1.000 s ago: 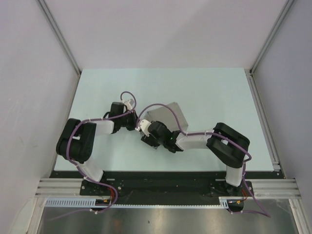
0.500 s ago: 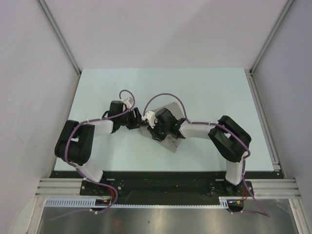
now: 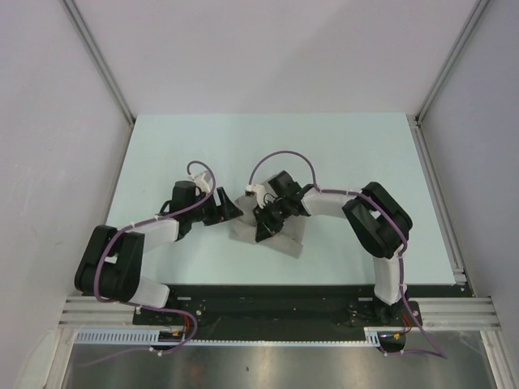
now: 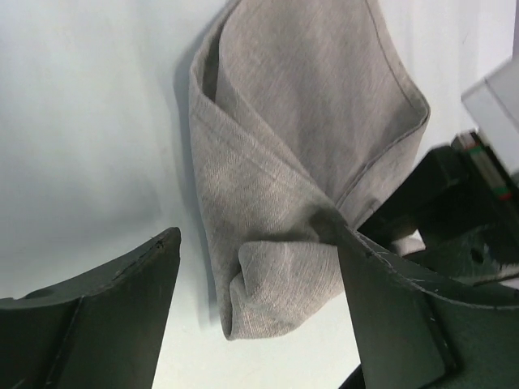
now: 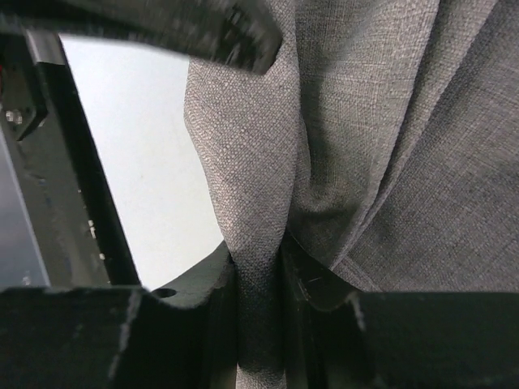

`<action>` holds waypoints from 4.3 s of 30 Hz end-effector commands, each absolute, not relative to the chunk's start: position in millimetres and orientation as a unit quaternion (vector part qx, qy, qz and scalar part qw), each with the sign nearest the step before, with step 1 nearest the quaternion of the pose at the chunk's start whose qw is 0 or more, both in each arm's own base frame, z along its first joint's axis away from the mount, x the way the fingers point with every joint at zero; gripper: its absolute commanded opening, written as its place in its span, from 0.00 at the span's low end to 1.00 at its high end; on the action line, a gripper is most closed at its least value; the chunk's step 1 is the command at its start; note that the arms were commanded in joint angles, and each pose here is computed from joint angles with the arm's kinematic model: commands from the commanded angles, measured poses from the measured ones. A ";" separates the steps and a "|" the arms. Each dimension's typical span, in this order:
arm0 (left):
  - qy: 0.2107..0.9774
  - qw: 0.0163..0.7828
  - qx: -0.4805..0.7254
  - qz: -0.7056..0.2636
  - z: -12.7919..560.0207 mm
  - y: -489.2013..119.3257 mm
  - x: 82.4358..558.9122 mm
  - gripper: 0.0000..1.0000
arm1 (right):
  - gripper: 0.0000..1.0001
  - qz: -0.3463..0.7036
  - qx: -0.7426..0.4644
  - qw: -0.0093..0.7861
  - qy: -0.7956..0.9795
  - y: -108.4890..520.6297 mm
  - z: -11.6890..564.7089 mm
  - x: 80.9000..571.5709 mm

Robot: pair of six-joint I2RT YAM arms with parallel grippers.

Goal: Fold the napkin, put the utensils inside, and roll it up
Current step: Roll the napkin with the utensil

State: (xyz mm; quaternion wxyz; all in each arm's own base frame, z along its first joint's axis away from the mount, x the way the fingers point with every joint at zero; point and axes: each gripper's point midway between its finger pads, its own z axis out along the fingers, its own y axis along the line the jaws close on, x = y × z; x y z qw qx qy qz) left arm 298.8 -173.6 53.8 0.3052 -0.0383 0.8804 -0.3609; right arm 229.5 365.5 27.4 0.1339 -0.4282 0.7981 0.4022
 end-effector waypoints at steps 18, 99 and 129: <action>0.880 0.266 -0.057 -0.389 28.6 -180.7 284.1 0.16 | 0.43 0.459 -0.399 0.009 0.794 366.8 21.4 218.4; 0.854 0.356 0.005 -0.380 66.8 -186.9 273.4 0.63 | 0.22 0.477 -0.327 -0.065 0.813 377.8 41.5 213.6; 0.917 0.246 -0.074 -0.306 7.6 -173.8 277.0 0.00 | 0.71 0.283 -0.376 0.245 0.848 334.0 140.6 262.8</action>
